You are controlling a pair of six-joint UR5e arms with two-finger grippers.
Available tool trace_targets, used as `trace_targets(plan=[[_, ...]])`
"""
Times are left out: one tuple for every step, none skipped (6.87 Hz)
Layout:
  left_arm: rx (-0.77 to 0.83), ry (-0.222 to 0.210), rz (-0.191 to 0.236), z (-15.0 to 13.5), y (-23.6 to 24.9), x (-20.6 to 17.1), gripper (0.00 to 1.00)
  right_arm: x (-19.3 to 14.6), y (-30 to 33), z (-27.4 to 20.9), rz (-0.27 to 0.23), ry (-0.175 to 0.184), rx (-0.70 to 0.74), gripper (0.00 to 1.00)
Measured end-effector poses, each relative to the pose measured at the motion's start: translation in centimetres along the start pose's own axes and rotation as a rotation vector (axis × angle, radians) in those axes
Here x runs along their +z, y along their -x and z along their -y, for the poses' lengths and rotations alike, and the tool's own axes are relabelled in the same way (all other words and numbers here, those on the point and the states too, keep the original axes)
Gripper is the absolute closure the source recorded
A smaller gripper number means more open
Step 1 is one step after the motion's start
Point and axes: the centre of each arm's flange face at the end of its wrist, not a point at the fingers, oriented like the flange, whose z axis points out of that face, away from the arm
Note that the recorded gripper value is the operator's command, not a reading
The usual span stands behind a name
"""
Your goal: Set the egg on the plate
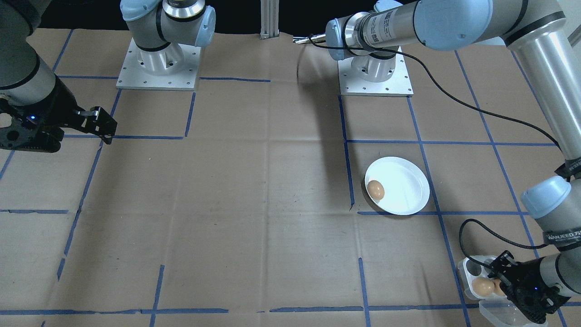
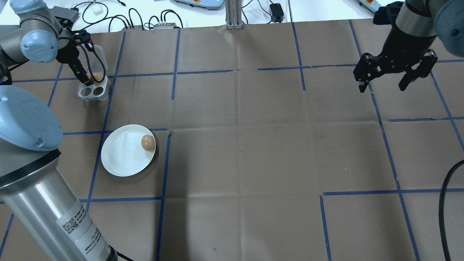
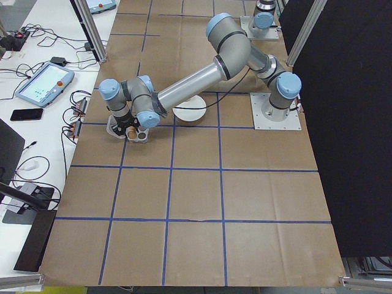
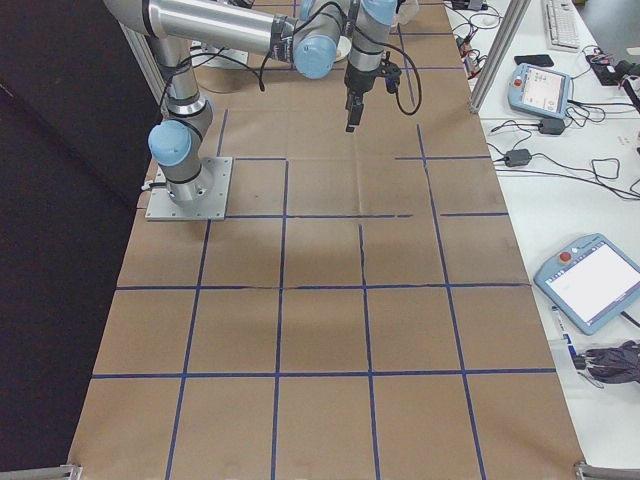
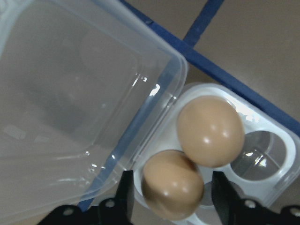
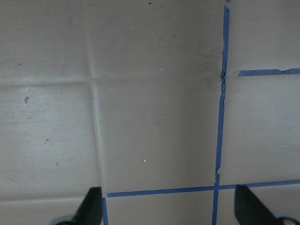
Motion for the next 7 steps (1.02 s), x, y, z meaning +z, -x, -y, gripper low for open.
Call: trace_targets(plan=[[0.001, 0.002, 0.000, 0.0, 0.0, 0.0, 0.59, 0.0, 0.0, 0.0, 0.000, -0.001, 0.000, 0.00], [0.003, 0.004, 0.001, 0.0, 0.0, 0.0, 0.68, 0.0, 0.0, 0.0, 0.000, -0.001, 0.000, 0.00], [0.003, 0.006, 0.002, 0.0, 0.0, 0.0, 0.75, 0.0, 0.0, 0.0, 0.000, 0.000, 0.000, 0.00], [0.003, 0.008, 0.003, -0.1, 0.0, -0.1, 0.77, 0.0, 0.0, 0.0, 0.000, 0.000, 0.000, 0.00], [0.003, 0.014, 0.008, -0.2, 0.0, -0.4, 0.78, 0.0, 0.0, 0.0, 0.000, 0.000, 0.000, 0.00], [0.004, 0.023, 0.020, -0.3, 0.0, -1.3, 0.78, 0.0, 0.0, 0.0, 0.001, 0.000, 0.000, 0.00], [0.003, 0.027, 0.037, -0.6, -0.3, -3.1, 0.78, 0.0, 0.0, 0.0, 0.000, 0.000, 0.000, 0.00]])
